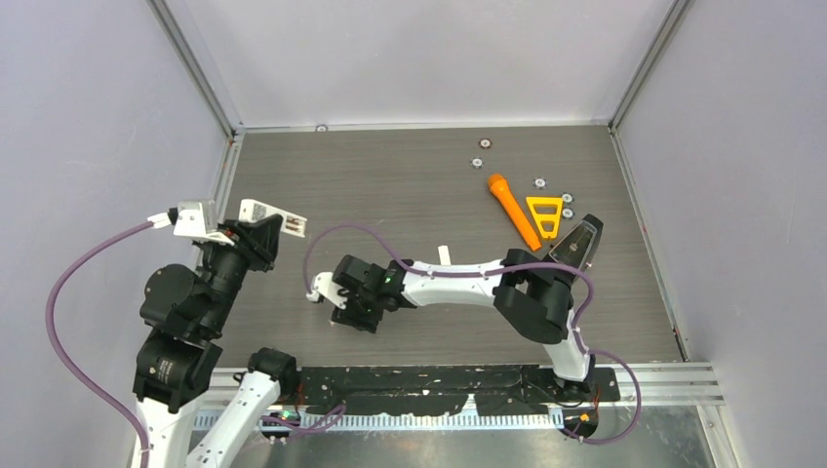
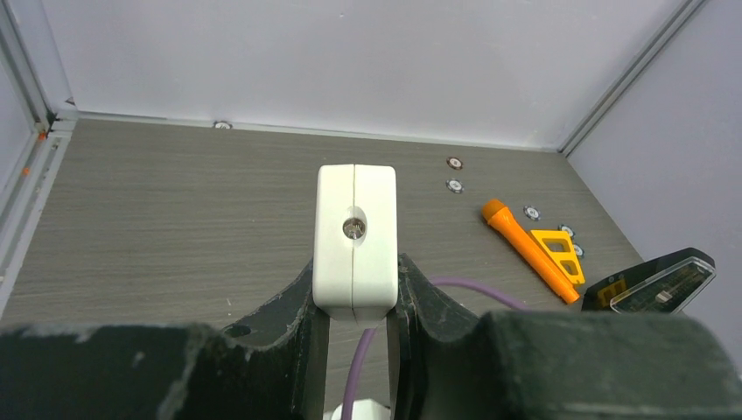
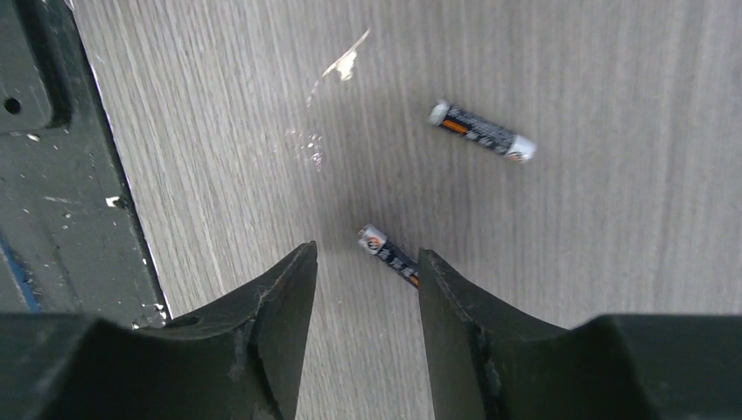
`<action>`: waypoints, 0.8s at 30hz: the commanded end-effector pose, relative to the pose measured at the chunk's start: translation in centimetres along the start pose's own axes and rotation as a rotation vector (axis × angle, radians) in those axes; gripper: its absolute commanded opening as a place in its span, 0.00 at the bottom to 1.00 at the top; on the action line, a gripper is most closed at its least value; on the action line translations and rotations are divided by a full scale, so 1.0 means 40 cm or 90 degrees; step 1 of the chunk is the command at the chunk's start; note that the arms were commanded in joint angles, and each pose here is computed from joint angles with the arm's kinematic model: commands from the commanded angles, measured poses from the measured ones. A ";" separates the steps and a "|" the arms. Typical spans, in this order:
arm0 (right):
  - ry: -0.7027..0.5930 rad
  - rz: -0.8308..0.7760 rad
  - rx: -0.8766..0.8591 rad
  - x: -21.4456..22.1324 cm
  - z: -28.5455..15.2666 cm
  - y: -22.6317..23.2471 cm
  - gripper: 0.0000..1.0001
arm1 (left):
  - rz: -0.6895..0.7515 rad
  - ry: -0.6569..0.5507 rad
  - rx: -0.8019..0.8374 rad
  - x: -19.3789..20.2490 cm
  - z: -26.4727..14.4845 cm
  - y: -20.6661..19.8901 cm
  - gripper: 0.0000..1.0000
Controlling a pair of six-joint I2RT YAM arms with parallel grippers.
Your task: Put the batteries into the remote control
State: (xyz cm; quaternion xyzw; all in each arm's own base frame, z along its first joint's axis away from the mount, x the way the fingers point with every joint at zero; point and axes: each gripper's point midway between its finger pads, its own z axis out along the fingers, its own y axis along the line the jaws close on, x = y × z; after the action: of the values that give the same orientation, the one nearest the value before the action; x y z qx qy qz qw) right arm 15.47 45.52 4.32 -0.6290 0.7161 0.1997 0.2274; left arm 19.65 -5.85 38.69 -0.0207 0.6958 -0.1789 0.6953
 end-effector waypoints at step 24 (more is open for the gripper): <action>0.017 0.028 0.157 0.013 -0.027 -0.069 0.49 | 0.008 -0.024 0.025 -0.045 0.010 -0.024 0.00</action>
State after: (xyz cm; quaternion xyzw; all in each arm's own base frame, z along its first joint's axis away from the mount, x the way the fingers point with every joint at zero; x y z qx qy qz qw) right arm 18.13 43.84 2.50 -0.6244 0.7305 0.0897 0.2617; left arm 20.06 -6.19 38.62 -0.0106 0.7007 -0.1777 0.6909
